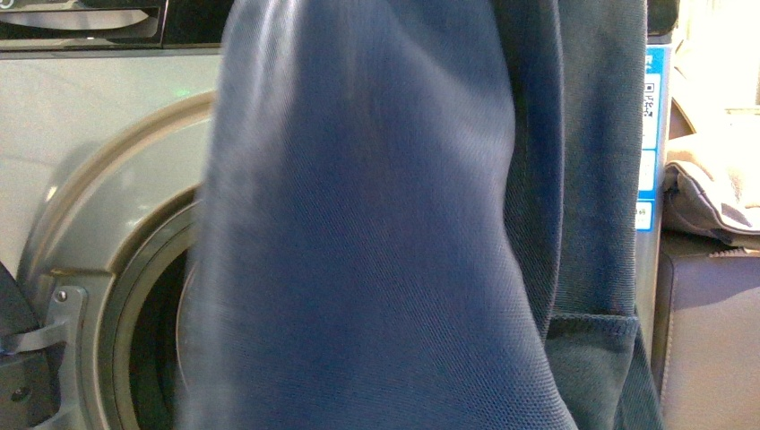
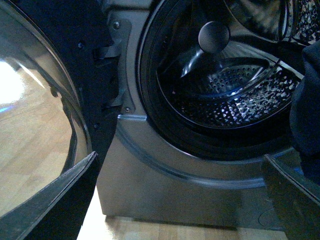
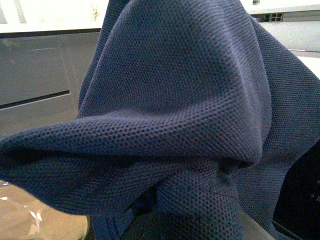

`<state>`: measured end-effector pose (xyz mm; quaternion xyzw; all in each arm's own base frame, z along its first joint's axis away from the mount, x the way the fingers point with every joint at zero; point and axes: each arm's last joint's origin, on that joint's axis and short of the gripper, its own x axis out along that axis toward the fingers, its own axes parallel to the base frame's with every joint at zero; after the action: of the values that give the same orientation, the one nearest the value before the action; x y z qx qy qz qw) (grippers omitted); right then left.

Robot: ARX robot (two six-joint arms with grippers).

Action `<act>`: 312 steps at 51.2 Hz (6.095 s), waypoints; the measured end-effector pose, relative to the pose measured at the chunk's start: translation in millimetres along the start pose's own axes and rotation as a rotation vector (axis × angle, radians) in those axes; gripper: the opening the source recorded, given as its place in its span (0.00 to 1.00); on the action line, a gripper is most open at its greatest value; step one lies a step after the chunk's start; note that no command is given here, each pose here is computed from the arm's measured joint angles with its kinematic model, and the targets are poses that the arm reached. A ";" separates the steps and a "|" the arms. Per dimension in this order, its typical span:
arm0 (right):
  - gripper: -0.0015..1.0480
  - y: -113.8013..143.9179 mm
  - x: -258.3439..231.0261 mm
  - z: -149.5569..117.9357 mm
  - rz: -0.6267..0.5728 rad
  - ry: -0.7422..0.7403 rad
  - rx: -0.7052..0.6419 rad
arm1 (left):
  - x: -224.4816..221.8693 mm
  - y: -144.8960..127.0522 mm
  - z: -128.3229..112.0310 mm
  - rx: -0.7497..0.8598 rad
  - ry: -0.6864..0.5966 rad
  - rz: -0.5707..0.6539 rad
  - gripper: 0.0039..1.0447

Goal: Put clothes into washing machine

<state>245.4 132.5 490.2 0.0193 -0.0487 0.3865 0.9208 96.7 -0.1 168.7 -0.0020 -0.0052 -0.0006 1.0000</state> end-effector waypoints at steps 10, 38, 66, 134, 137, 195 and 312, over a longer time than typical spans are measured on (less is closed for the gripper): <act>0.11 0.1 0.0 0.0 0.001 0.000 0.000 | 0.0 0.0 0.0 0.000 0.000 0.000 0.94; 0.11 0.4 0.2 -0.3 0.001 0.001 0.000 | 50.9 25.0 99.7 -0.029 -0.279 -0.391 0.94; 0.11 0.4 0.2 -0.3 0.001 0.001 0.000 | 131.0 -37.9 182.5 -0.059 -0.322 -0.873 0.94; 0.11 0.3 0.2 -0.3 0.000 0.001 0.000 | 179.2 -151.6 169.6 -0.167 -0.304 -1.260 0.94; 0.11 0.4 0.2 -0.3 0.001 0.001 0.000 | 184.6 -156.9 168.2 -0.155 -0.299 -1.214 0.94; 0.72 0.6 -0.6 0.6 0.001 -0.003 -0.001 | 222.4 -140.8 148.0 -0.054 -0.348 -0.625 0.17; 0.93 -6.5 -68.6 -37.9 -0.749 -0.151 0.061 | 431.7 -114.7 -12.7 0.198 0.112 -0.149 0.07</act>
<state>205.2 82.0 445.4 0.0915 -0.0946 0.0218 0.9911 528.4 -115.3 161.0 0.0972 0.0502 -0.0744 0.9912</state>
